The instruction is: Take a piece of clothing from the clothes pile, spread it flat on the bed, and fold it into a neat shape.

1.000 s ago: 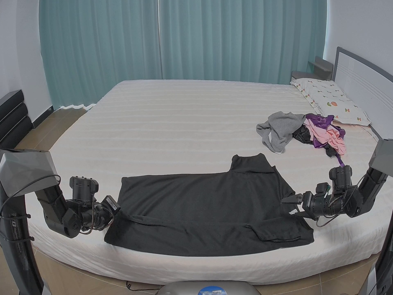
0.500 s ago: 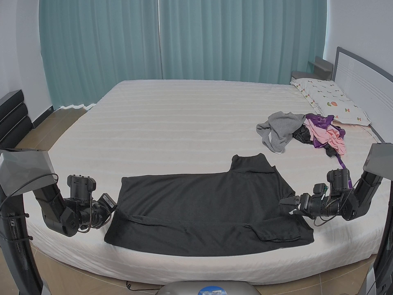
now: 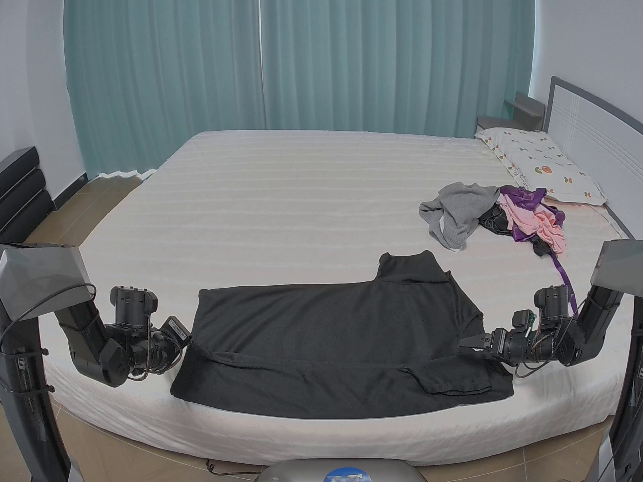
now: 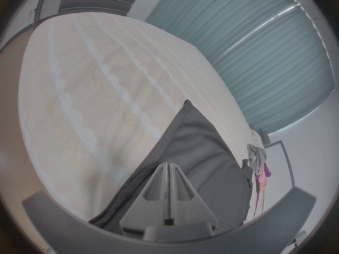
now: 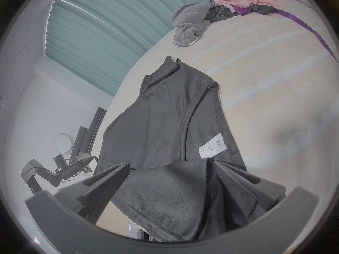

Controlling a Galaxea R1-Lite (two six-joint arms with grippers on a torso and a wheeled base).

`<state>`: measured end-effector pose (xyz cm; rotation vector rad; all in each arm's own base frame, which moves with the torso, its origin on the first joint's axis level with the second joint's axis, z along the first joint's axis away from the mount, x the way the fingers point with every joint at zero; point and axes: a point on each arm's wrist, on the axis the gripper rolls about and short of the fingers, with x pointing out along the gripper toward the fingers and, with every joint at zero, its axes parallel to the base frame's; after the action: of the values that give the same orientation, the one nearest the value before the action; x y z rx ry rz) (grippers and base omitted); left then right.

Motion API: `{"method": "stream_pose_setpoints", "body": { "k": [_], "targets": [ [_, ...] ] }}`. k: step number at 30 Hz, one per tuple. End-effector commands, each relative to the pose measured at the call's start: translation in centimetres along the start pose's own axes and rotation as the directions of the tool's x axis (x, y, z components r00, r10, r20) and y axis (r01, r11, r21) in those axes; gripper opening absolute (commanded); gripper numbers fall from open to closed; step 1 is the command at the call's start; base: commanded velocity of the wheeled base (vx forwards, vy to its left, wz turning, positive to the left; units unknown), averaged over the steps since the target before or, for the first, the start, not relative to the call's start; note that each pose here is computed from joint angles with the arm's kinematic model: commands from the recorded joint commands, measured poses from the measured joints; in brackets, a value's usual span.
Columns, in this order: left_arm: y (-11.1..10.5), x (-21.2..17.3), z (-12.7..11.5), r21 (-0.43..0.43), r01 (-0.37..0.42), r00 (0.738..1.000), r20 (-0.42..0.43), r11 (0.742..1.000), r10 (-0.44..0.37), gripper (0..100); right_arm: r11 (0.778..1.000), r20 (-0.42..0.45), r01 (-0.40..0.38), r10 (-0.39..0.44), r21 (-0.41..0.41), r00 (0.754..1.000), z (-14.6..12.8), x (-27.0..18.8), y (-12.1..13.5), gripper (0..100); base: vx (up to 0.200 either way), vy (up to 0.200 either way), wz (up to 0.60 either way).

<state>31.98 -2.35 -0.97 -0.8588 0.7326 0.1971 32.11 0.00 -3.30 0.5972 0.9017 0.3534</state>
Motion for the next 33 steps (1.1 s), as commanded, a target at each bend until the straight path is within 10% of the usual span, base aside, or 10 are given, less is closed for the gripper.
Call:
{"method": "stream_pose_setpoints", "body": {
  "k": [1,2,3,33],
  "targets": [
    [0.0,0.1,0.0,0.0,-0.001,1.0,-0.001,1.0,0.001,0,1.0,-0.008,0.003,-0.003,0.005,1.0,-0.2,0.1,-0.2,100,0.0,0.0,0.0],
    [0.0,0.1,0.0,-0.001,-0.001,1.0,0.001,1.0,0.001,0,1.0,-0.011,0.006,-0.006,0.005,1.0,-0.3,0.1,-0.2,100,0.0,0.0,0.0],
    [0.0,0.1,0.0,-0.001,-0.001,1.0,0.001,1.0,0.001,0,1.0,-0.013,0.006,-0.006,0.002,1.0,-0.4,0.1,-0.2,0,0.0,0.0,0.0],
    [-0.7,-4.3,0.1,-0.003,0.037,0.999,0.029,0.999,-0.037,0,1.0,0.054,-0.008,0.007,0.009,0.998,-1.7,-7.0,1.4,0,0.0,0.0,0.0]
  ]
}}
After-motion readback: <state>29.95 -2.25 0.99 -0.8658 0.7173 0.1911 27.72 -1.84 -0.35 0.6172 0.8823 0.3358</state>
